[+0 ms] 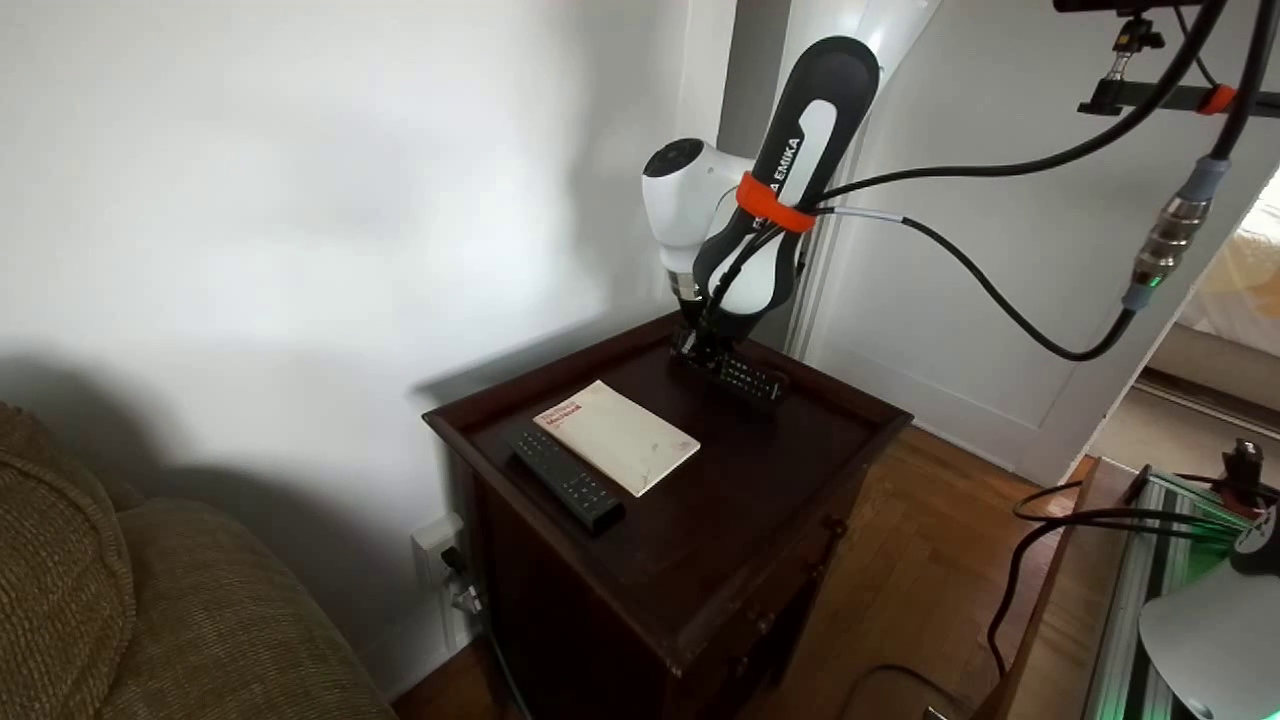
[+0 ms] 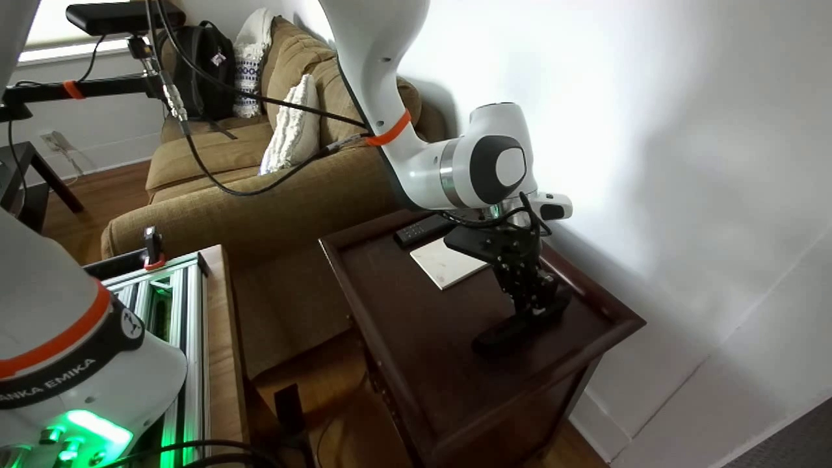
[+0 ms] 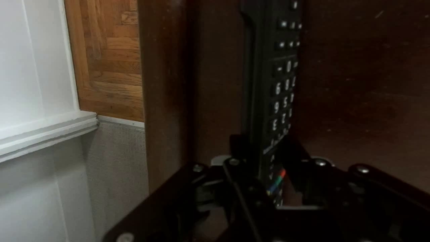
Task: Flip the black remote control over on the table
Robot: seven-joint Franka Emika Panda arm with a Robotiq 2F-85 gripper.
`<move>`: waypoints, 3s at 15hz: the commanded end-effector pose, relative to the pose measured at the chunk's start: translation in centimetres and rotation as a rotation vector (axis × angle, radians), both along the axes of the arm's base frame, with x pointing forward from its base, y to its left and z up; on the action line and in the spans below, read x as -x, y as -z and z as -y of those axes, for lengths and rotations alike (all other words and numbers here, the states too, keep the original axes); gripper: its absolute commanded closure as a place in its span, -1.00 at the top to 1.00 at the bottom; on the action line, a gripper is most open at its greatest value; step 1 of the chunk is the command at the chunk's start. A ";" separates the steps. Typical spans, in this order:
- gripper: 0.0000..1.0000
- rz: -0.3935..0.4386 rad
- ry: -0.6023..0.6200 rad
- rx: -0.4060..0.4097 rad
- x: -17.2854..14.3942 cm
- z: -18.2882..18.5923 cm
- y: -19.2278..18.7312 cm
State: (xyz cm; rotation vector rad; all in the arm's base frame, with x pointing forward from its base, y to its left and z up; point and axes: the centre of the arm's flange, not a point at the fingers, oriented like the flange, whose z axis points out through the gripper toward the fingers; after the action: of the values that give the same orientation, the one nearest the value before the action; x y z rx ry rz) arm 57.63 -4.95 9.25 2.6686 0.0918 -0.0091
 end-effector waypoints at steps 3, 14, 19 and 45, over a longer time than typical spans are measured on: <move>-0.81 -0.017 -0.007 0.060 -0.2 -1.7 1.9; 0.15 0.004 0.034 0.260 -1.2 -6.7 3.8; 0.74 0.068 -0.007 0.259 -1.5 -7.8 3.7; 1.00 0.239 -0.113 -0.311 4.1 -0.2 -4.4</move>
State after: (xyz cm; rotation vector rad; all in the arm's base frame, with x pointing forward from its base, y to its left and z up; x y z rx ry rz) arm 55.77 -3.04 12.01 2.8065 0.1519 0.3828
